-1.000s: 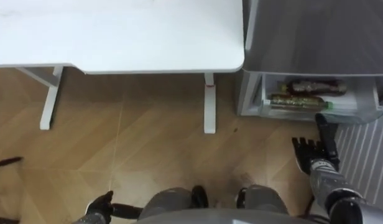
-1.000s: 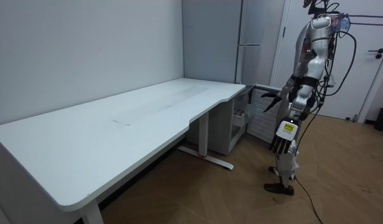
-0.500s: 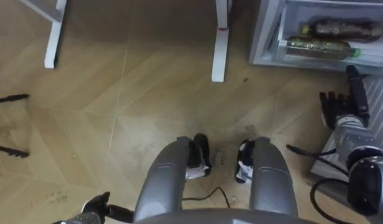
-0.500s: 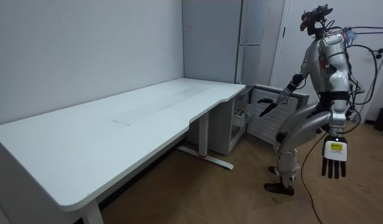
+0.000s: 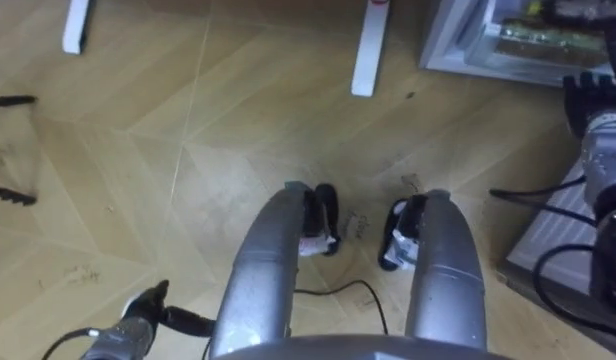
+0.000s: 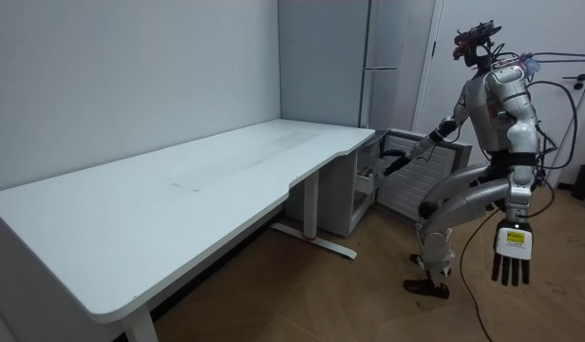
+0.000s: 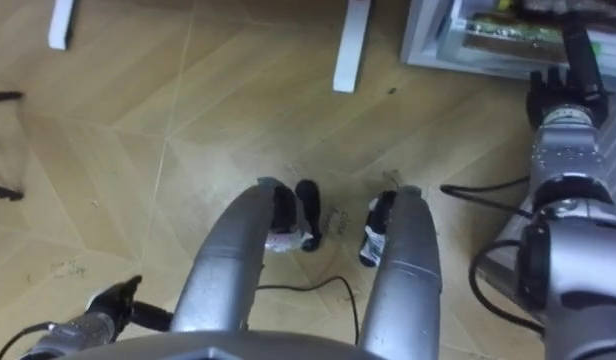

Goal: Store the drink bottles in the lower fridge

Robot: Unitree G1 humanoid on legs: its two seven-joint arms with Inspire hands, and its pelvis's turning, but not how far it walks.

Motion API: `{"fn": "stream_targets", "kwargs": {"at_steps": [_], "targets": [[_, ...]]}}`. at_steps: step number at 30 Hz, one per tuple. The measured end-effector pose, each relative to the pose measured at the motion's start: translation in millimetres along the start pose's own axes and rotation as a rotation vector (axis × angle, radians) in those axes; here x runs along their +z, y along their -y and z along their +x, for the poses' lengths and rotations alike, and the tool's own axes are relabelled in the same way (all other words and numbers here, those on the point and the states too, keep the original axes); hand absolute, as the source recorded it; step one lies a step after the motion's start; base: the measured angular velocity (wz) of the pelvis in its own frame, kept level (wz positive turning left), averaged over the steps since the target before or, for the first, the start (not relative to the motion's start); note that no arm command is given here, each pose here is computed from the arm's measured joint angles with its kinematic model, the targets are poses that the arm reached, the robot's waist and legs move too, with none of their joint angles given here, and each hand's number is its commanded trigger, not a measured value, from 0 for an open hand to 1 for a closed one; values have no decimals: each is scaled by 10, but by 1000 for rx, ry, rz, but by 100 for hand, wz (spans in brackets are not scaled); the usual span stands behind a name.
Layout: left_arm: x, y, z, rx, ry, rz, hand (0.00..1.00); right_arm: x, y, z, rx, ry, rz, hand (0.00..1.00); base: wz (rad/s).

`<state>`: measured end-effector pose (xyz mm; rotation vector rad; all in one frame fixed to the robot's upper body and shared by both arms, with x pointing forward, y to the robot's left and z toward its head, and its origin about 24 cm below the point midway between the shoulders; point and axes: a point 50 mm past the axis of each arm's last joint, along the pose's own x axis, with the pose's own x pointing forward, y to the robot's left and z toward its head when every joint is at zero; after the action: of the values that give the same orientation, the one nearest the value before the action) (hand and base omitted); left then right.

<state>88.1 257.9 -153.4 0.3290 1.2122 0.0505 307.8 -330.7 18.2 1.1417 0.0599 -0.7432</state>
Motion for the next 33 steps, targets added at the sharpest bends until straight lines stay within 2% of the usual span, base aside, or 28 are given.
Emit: {"fn": "stream_targets", "kwargs": {"at_steps": [9,21,28,33], "targets": [[6,-18,-41,-6,48,15,0,71,-230,10,-3,16,-35,0,1],[-90,47,-107,-36,69,12,0,41,-302,-5,-67,15,-84,0,2],[-136,25,-136,-32,73,18,0,40,-375,-29,-125,37,-83,0,4],[-189,14,-147,-27,65,-25,0,52,-404,-45,-172,51,-69,0,2]]}}
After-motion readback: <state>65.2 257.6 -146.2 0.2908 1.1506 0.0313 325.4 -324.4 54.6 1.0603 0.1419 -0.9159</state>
